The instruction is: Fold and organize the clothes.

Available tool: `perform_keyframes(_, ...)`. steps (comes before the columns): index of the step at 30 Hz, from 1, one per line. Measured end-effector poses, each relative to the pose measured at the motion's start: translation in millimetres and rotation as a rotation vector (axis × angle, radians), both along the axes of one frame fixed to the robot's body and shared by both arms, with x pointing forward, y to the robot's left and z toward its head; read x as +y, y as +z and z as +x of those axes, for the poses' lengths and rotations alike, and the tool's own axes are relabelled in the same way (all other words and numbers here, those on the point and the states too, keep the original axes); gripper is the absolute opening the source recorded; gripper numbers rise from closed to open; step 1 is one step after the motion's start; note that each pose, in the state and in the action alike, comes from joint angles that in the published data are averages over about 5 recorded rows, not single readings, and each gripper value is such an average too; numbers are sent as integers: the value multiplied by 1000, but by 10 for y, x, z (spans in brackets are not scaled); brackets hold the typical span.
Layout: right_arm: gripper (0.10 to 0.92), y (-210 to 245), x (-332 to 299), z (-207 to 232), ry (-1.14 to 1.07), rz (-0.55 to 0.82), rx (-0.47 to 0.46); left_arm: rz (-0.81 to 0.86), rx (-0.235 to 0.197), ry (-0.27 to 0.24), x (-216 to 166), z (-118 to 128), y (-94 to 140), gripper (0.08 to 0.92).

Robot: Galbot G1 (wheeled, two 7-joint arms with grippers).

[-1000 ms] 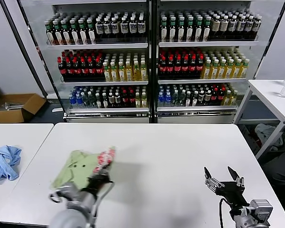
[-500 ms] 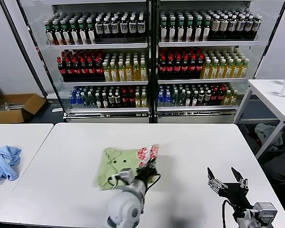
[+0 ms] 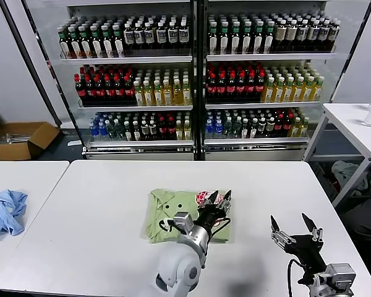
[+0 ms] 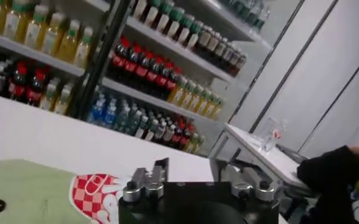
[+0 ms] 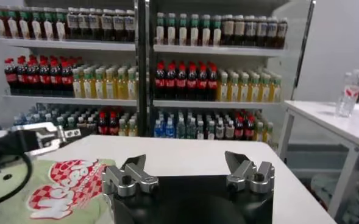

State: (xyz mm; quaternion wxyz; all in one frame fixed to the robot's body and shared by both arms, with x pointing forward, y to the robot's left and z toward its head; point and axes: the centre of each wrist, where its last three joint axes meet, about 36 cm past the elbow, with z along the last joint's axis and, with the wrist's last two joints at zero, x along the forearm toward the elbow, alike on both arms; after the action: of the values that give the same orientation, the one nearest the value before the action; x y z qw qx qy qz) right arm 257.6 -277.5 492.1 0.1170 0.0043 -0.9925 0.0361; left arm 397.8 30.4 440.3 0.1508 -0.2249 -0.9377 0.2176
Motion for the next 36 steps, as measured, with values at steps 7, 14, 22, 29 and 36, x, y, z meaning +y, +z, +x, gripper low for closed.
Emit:
perform_keyframes(7, 823, -112, 35, -2, 11, 1, -31, 51, -88, 108, 495, -247, 46, 703)
perform_keyframes(14, 822, -224, 39, 22, 6, 2, -51, 173, -145, 234, 1192, -482, 63, 820)
perform_keyframes(22, 823, -337, 87, 55, -3, 25, -65, 297, -173, 318, 1781, -643, 114, 823)
perform_keyframes(29, 823, -372, 131, 39, -5, 42, -77, 351, -183, 347, 2028, -752, 175, 823)
perform_keyframes(36, 823, -403, 156, 59, -3, 45, -80, 379, -178, 357, 2130, -794, 174, 823)
